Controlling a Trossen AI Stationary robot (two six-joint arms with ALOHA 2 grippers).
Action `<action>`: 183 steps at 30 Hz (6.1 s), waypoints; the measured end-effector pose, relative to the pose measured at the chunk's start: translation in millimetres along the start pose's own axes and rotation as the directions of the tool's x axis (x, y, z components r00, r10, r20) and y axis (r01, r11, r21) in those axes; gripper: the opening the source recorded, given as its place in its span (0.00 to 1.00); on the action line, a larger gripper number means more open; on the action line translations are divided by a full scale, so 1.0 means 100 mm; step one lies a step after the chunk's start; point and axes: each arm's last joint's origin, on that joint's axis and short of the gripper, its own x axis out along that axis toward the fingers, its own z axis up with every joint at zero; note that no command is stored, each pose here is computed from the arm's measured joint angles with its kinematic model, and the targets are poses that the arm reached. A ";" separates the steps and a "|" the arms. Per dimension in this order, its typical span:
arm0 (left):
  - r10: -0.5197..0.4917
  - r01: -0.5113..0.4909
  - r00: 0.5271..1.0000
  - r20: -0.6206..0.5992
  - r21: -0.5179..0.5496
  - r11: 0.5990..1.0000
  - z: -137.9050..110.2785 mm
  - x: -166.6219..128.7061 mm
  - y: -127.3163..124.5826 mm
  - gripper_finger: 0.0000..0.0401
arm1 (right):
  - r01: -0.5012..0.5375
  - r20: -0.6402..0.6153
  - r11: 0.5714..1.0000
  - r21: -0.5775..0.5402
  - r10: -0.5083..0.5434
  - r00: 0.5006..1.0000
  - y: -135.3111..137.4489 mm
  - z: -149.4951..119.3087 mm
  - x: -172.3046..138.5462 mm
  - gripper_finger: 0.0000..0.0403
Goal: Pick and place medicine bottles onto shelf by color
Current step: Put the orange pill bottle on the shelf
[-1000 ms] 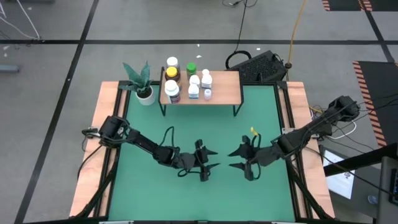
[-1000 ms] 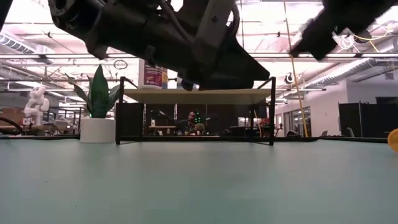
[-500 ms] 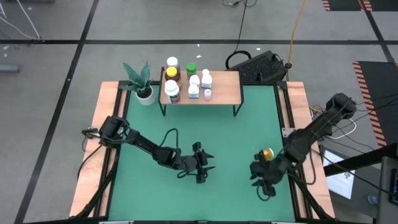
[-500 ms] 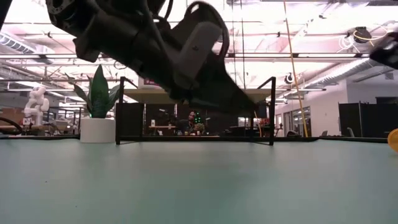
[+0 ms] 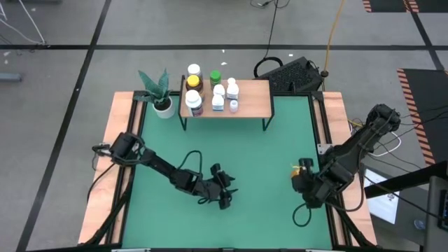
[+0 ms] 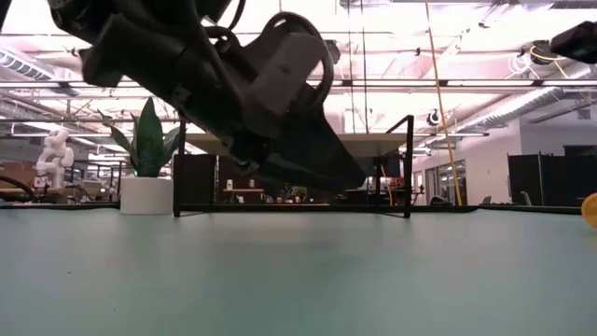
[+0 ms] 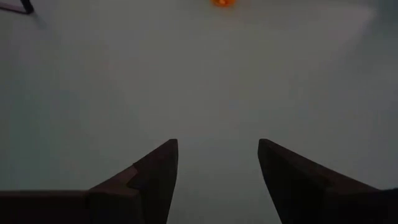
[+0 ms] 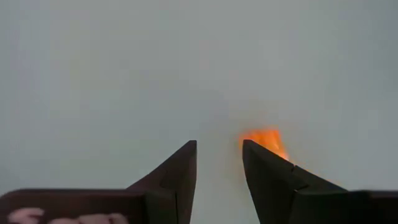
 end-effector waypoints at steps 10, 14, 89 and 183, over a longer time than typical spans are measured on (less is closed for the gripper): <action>0.010 -0.010 1.000 -0.012 -0.009 1.000 -0.08 -0.07 -0.12 0.56 | 0.050 -0.204 0.998 0.023 -0.044 0.978 -0.10 -0.22 0.17 0.55; 0.016 -0.016 1.000 -0.008 -0.014 1.000 -0.08 -0.08 -0.13 0.56 | 0.096 -0.198 0.995 -0.033 -0.101 0.975 -0.16 -0.31 0.36 0.63; -0.137 0.037 0.948 0.286 0.331 0.943 0.64 -0.03 -0.27 0.80 | -0.431 0.519 0.898 0.091 0.326 0.790 -0.26 0.58 0.93 0.42; -0.366 0.233 0.917 0.161 0.529 0.816 0.70 0.31 -0.60 0.16 | -0.457 0.693 0.886 0.081 0.279 0.665 -0.15 0.61 0.88 0.42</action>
